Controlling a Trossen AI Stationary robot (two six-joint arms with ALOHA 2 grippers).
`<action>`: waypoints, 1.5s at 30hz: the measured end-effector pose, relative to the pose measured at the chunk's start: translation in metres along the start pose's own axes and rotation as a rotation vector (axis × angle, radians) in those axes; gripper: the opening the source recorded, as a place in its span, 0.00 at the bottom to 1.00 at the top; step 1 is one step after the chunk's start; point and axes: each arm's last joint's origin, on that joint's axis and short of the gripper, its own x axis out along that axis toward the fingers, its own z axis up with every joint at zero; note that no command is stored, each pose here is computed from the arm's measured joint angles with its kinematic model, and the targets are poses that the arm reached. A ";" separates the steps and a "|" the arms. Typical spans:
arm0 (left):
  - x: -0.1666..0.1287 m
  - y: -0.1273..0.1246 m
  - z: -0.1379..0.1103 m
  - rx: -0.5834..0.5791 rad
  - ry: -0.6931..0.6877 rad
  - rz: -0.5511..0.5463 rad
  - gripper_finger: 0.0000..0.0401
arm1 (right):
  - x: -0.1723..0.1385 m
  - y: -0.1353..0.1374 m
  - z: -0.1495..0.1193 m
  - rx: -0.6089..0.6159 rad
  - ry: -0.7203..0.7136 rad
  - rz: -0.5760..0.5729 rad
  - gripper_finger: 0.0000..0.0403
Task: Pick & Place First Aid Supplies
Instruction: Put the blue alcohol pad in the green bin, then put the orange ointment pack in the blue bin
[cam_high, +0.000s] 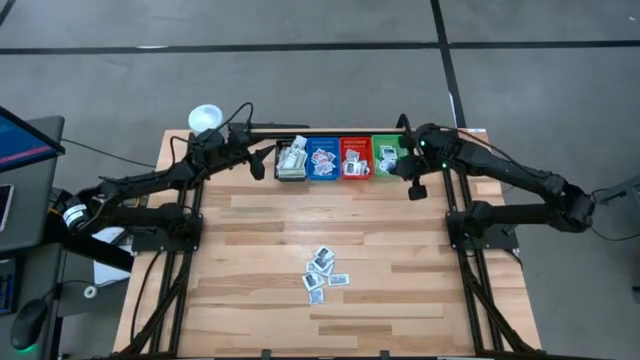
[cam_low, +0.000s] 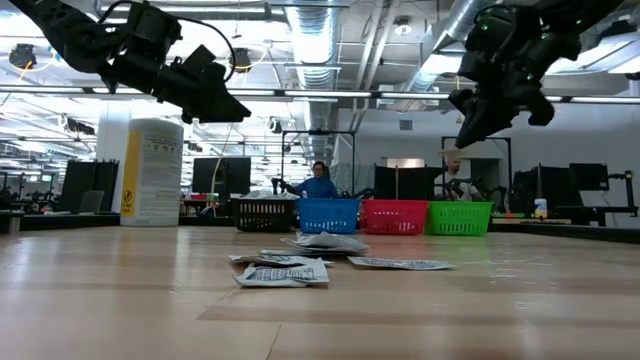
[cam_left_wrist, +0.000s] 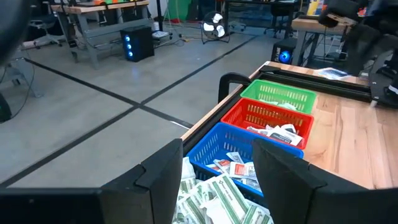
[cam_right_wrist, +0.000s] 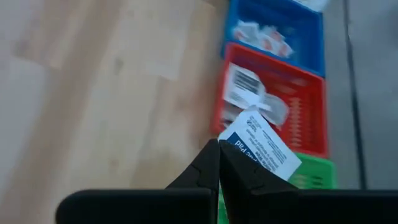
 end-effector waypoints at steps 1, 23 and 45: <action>0.000 0.000 0.000 0.000 0.000 0.000 0.49 | 0.002 -0.003 -0.002 -0.006 0.013 -0.013 0.00; 0.000 -0.001 0.000 0.000 -0.001 -0.008 0.49 | 0.062 -0.043 -0.036 0.071 0.278 -0.177 0.00; 0.001 -0.009 0.001 -0.004 -0.003 -0.042 0.49 | 0.046 -0.043 -0.025 0.221 0.254 -0.313 0.33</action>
